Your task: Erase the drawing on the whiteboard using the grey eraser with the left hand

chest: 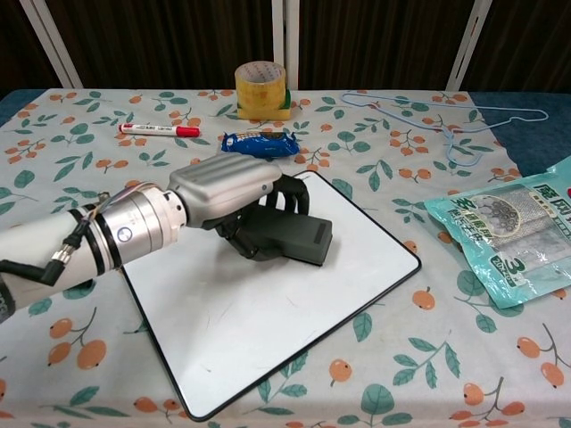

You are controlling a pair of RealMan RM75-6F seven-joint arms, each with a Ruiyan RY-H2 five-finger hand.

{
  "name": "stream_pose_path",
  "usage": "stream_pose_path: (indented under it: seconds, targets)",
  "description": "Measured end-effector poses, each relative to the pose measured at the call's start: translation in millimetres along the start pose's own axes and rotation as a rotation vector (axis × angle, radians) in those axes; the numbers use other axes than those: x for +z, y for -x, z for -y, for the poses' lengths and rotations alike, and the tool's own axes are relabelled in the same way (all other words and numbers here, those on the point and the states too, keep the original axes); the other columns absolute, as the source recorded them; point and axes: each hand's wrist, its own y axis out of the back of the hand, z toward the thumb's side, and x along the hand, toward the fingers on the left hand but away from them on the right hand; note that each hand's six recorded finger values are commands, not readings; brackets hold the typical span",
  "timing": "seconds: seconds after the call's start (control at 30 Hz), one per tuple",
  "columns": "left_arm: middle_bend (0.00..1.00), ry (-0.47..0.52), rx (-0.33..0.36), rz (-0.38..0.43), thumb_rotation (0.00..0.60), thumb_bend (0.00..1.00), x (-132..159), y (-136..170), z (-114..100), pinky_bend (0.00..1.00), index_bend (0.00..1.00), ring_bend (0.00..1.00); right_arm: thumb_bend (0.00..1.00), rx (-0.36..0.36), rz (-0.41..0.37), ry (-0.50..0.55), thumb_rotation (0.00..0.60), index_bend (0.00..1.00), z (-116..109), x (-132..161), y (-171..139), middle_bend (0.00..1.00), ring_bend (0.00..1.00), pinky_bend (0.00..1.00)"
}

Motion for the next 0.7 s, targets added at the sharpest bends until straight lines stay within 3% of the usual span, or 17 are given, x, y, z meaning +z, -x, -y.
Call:
stream_pose_path:
  seconds: [0.43,0.7]
  targets:
    - [0.57,-0.042,-0.071,0.072,0.6,0.45,14,30,8,0.59,0.63,0.54,0.28,0.0,-0.003,0.0,0.6,0.0,0,1,-1,0.0,0.0,0.0]
    - [0.58,-0.045,-0.042,0.082,0.6,0.45,11,57,-11,0.6,0.64,0.54,0.28,0.001,-0.006,0.0,0.6,0.0,1,2,-1,0.0,0.0,0.0]
